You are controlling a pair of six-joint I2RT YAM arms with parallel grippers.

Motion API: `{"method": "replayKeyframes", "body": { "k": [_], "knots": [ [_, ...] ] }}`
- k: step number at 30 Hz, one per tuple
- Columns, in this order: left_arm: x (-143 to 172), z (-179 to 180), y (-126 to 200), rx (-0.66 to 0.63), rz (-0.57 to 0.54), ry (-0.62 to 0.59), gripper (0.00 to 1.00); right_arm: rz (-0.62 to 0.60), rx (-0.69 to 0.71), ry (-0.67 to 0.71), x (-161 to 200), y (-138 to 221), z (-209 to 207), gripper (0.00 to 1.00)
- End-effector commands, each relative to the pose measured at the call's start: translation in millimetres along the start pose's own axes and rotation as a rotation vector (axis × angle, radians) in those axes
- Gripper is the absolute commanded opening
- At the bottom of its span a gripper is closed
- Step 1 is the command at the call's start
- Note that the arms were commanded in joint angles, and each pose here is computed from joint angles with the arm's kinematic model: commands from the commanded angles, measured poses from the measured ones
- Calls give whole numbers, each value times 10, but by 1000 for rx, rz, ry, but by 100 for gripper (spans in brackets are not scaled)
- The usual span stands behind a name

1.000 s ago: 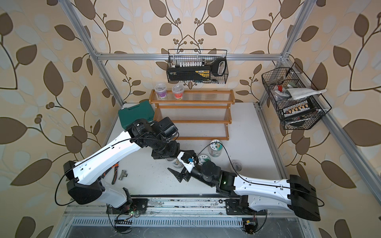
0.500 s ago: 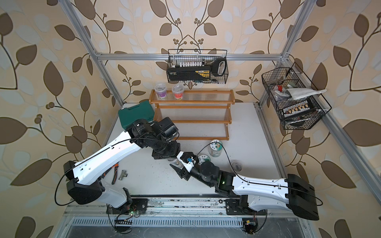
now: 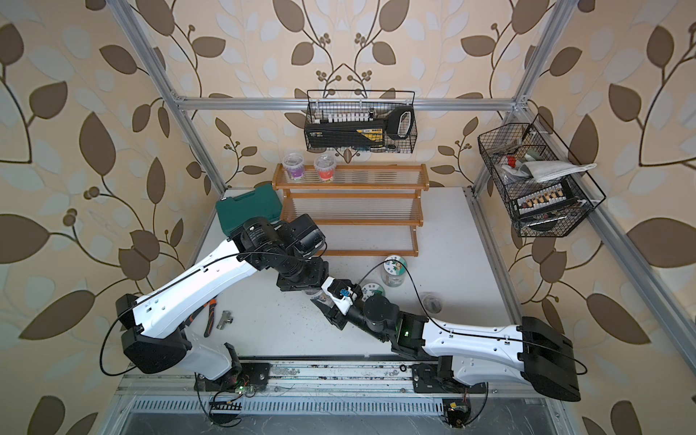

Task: Place the seed container on the shelf
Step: Pick up the seed jar at the center of the board.

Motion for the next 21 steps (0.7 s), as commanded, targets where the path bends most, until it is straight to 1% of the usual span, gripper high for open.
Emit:
{"method": "replayKeyframes", "body": {
  "k": [1, 6, 11, 15, 16, 18, 19, 21],
  "knots": [
    [-10, -159, 83, 68, -9, -21, 55, 13, -3, 15, 3, -33, 27, 55],
    [-25, -168, 105, 72, -21, -30, 61, 3, -9, 14, -20, -2, 24, 47],
    [-60, -159, 143, 76, -54, -44, 72, -10, -22, 9, -38, 40, 31, 46],
    [-122, -154, 233, 99, -114, -48, 96, -22, -39, 2, -52, 66, 48, 45],
    [-141, -149, 276, 111, -134, -50, 98, -25, -45, 1, -50, 71, 55, 45],
    [-199, -139, 318, 118, -168, -55, 98, -25, -48, 1, -38, 77, 58, 45],
    [-195, -97, 460, 142, -210, -54, 98, -24, -48, 0, -29, 78, 59, 45],
    [-223, -41, 588, 151, -263, -45, 98, -21, -50, 1, -14, 85, 61, 45]
  ]
}}
Point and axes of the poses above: each gripper's point midway between its finger pads, its own y axis back along the fingers, its own z axis along the line the jaws close on, x = y × z, the point moved 3 cm from there along y, back along the fingers, and after that the axes turned 3 degrees about y, right-handed, at the moved point
